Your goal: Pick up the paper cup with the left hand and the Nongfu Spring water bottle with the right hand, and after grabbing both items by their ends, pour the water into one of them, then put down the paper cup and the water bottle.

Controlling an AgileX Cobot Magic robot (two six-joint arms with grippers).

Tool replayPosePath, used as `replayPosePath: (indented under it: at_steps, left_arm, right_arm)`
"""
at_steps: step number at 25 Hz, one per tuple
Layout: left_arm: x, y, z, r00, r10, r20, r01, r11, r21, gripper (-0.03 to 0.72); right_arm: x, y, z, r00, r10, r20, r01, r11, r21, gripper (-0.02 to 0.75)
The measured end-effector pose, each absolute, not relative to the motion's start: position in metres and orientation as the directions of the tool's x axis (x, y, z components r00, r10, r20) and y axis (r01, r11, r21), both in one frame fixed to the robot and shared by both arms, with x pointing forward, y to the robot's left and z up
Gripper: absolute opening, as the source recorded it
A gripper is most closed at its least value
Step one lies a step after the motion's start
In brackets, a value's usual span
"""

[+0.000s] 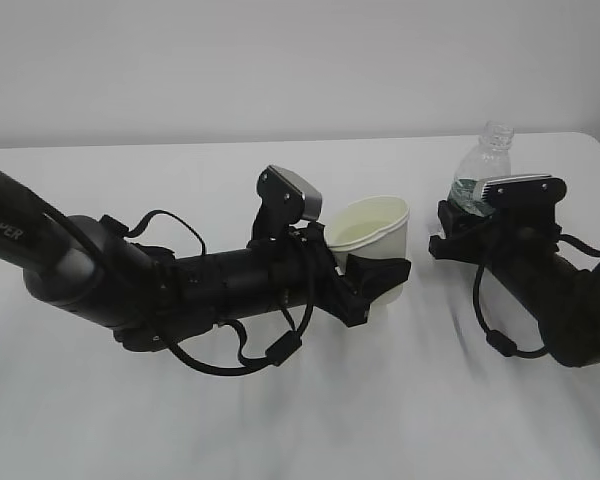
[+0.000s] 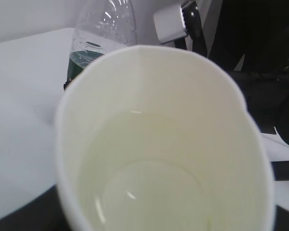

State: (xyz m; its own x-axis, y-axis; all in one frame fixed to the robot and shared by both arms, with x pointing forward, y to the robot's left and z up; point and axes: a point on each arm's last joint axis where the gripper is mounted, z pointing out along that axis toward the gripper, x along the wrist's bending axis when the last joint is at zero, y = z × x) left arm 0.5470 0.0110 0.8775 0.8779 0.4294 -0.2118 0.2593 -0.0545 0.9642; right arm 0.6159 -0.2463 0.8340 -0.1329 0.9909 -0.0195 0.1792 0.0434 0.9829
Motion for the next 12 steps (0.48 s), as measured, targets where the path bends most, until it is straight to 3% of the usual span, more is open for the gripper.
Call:
replayPosePath:
  at_steps: [12]
  left_arm:
    - [0.5470,0.0110,0.8775,0.878,0.429,-0.212,0.259,-0.055,0.964,0.428]
  right_arm:
    - [0.6158,-0.2454,0.8338,-0.144,0.989,-0.023,0.179,0.049,0.983,0.451]
